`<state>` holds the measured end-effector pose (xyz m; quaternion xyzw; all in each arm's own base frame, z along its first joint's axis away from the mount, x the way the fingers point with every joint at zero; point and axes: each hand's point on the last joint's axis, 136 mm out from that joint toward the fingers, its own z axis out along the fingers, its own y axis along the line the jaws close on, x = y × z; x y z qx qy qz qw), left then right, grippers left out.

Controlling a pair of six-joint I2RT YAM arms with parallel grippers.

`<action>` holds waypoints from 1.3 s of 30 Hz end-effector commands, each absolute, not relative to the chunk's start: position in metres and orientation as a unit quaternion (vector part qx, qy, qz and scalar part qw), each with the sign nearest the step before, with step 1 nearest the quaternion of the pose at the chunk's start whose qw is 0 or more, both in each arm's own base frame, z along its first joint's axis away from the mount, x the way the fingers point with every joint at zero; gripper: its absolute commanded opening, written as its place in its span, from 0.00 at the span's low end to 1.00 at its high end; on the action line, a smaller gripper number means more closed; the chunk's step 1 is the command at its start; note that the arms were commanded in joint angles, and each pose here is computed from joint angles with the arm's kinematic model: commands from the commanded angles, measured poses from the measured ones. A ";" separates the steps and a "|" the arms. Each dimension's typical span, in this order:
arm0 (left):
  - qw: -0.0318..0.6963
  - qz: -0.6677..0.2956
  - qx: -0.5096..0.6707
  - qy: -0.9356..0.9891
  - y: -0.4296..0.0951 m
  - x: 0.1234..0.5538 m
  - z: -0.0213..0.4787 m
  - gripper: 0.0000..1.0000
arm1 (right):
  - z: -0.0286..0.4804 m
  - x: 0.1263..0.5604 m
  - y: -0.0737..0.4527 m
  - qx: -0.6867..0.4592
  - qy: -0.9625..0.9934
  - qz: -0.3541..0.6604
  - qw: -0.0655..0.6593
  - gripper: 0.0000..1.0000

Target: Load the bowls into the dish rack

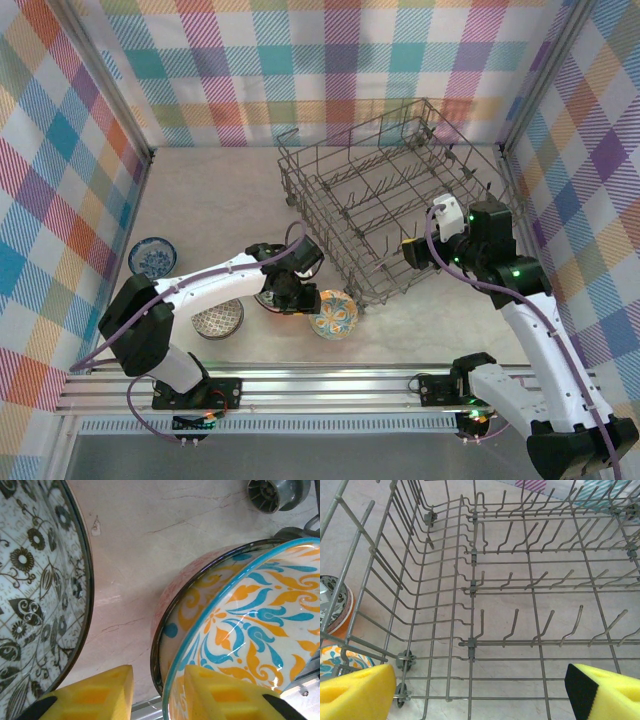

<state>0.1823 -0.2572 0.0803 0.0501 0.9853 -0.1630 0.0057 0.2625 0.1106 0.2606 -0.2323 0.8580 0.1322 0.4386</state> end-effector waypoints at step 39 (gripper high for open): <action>0.044 -0.183 0.058 0.980 -0.246 0.203 0.101 0.00 | 0.266 0.258 0.120 -0.230 0.853 0.167 0.439 0.88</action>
